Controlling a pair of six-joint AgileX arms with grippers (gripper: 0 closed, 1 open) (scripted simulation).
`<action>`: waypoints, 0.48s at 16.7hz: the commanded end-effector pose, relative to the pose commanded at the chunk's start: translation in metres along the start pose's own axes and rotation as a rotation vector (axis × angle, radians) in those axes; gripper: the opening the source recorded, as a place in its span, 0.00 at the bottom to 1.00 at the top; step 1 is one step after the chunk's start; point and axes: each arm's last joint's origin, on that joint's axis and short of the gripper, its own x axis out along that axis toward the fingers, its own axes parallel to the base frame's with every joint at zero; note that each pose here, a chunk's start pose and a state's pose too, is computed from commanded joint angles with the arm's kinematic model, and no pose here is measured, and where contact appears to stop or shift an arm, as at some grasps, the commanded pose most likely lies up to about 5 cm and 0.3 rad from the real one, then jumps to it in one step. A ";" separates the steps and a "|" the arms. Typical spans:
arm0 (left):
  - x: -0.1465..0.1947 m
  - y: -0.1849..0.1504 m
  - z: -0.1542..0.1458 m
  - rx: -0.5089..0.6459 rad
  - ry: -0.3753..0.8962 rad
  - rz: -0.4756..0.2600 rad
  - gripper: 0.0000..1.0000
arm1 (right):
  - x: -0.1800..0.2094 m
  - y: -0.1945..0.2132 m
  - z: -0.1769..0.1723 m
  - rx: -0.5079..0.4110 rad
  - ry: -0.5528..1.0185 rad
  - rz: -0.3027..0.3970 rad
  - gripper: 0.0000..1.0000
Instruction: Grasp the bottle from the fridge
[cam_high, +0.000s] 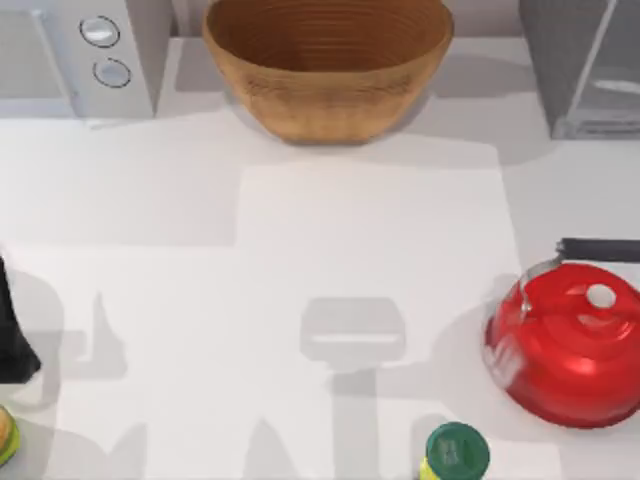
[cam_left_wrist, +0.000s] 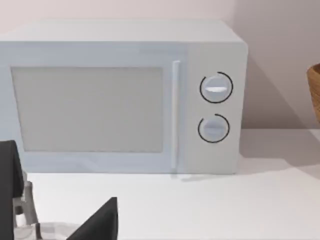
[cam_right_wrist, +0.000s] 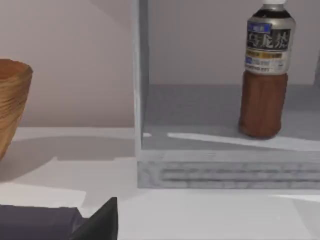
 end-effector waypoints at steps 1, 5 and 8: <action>0.000 0.000 0.000 0.000 0.000 0.000 1.00 | 0.000 0.000 0.000 0.000 0.000 0.000 1.00; 0.000 0.000 0.000 0.000 0.000 0.000 1.00 | 0.003 -0.002 0.006 -0.004 -0.016 -0.001 1.00; 0.000 0.000 0.000 0.000 0.000 0.000 1.00 | 0.012 -0.007 0.018 -0.013 -0.045 -0.006 1.00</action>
